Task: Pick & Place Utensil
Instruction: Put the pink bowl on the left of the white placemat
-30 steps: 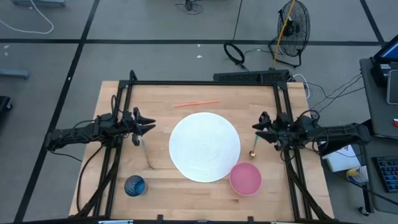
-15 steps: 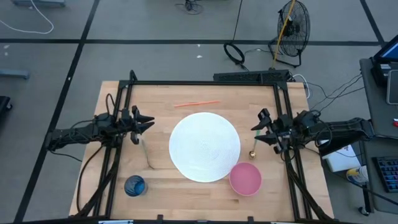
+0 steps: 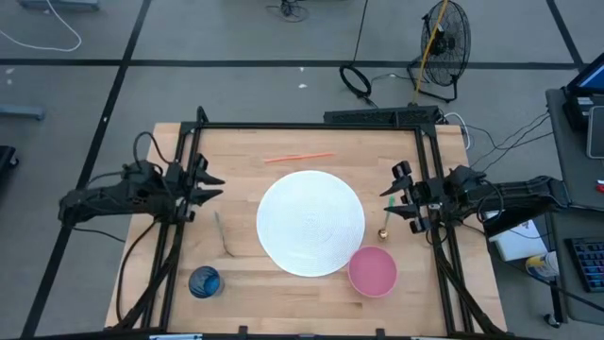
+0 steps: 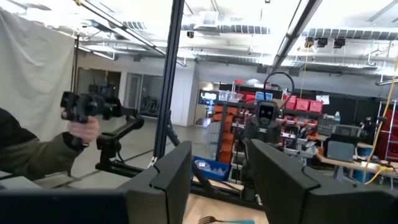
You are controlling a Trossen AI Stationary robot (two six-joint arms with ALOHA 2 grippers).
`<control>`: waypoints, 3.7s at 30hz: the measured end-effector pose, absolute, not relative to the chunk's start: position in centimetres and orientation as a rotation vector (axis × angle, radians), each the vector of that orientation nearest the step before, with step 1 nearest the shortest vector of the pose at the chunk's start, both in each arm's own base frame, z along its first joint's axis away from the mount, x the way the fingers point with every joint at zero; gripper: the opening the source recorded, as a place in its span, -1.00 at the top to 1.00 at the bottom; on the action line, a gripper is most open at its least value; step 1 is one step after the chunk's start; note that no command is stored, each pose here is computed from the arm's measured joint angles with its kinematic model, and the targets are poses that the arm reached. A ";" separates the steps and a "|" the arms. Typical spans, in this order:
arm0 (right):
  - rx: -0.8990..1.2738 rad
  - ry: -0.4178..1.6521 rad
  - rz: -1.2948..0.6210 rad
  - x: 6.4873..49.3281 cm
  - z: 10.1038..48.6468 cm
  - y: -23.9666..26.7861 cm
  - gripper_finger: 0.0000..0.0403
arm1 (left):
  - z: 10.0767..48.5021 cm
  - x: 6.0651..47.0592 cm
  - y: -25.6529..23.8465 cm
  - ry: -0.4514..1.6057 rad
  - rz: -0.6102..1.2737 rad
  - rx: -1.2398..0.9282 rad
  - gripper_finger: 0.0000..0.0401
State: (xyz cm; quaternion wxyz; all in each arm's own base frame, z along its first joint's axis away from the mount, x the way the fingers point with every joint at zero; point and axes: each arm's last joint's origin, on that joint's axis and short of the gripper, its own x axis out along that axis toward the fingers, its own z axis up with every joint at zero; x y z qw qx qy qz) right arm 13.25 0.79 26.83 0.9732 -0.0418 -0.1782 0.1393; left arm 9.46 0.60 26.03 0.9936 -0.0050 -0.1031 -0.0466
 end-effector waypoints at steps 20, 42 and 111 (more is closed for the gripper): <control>0.136 0.117 0.104 16.0 26.8 0.3 0.23 | 25.9 14.1 0.9 -0.068 -0.211 -0.012 0.41; 0.423 0.818 -0.055 20.0 24.5 5.5 0.23 | 26.3 14.4 0.9 -0.028 -0.205 0.013 0.41; 0.506 1.344 -0.496 19.0 21.4 12.2 0.06 | 25.0 16.9 1.4 0.045 -0.130 -0.047 0.41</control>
